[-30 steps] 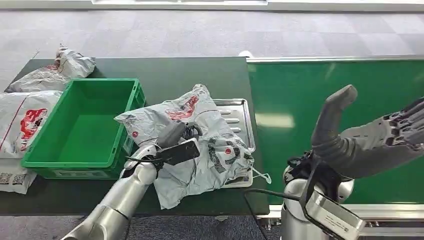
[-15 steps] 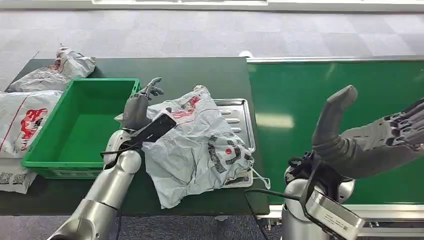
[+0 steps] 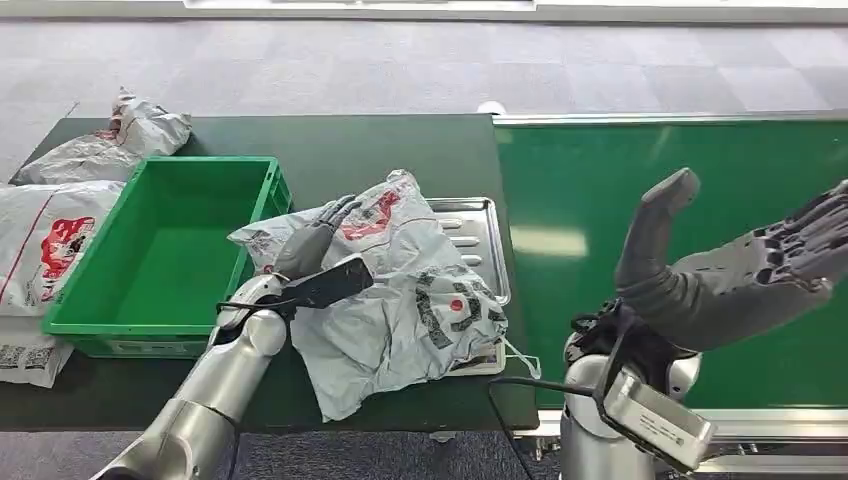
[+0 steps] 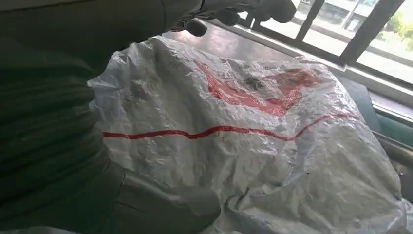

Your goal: Moved the parcel from conveyor to table for the left to box.

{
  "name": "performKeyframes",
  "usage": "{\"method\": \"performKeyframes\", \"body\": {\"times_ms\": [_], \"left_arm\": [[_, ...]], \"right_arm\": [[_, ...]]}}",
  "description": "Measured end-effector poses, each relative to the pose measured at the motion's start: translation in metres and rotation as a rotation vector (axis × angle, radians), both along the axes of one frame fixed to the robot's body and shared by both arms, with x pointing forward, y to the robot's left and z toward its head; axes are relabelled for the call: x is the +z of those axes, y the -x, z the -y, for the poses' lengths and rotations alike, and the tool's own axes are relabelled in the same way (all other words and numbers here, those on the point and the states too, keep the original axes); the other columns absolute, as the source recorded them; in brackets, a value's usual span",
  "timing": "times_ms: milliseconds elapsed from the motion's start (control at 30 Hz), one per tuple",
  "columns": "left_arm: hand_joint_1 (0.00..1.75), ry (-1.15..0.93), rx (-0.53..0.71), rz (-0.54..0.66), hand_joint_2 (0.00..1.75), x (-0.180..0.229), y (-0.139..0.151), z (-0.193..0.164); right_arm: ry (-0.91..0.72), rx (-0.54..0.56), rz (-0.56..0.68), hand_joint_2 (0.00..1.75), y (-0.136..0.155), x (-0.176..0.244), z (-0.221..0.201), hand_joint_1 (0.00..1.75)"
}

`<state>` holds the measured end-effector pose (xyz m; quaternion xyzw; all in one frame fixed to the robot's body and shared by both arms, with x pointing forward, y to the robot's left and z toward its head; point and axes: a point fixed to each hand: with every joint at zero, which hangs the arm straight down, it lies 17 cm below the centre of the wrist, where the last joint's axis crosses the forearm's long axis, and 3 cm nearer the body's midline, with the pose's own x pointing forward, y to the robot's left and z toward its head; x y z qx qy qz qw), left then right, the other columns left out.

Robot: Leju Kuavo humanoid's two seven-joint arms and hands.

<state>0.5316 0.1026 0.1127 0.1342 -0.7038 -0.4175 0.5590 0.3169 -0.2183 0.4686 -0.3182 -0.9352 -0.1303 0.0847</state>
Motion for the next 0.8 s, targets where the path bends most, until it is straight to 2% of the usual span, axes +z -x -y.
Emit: {"method": "performKeyframes", "body": {"times_ms": [433, 467, 500, 800], "left_arm": [[0.00, -0.021, -0.026, -0.023, 1.75, -0.0074, -0.0021, 0.0018], [1.03, -0.022, -0.027, -0.024, 1.75, -0.0074, -0.0023, 0.0017], [1.75, -0.022, -0.029, -0.025, 1.75, -0.0075, -0.0025, 0.0018], [1.75, -0.024, -0.051, -0.031, 1.75, -0.0115, -0.0004, 0.0031]], "right_arm": [[0.002, 0.001, -0.005, 1.75, -0.0015, -0.0013, -0.0008, 0.00], [0.002, 0.001, -0.005, 1.75, -0.0015, -0.0013, -0.0008, 0.00], [0.002, 0.001, -0.005, 1.75, -0.0015, -0.0013, -0.0008, 0.00], [0.002, 0.001, -0.009, 1.75, -0.0020, -0.0016, -0.0008, 0.00]]}}
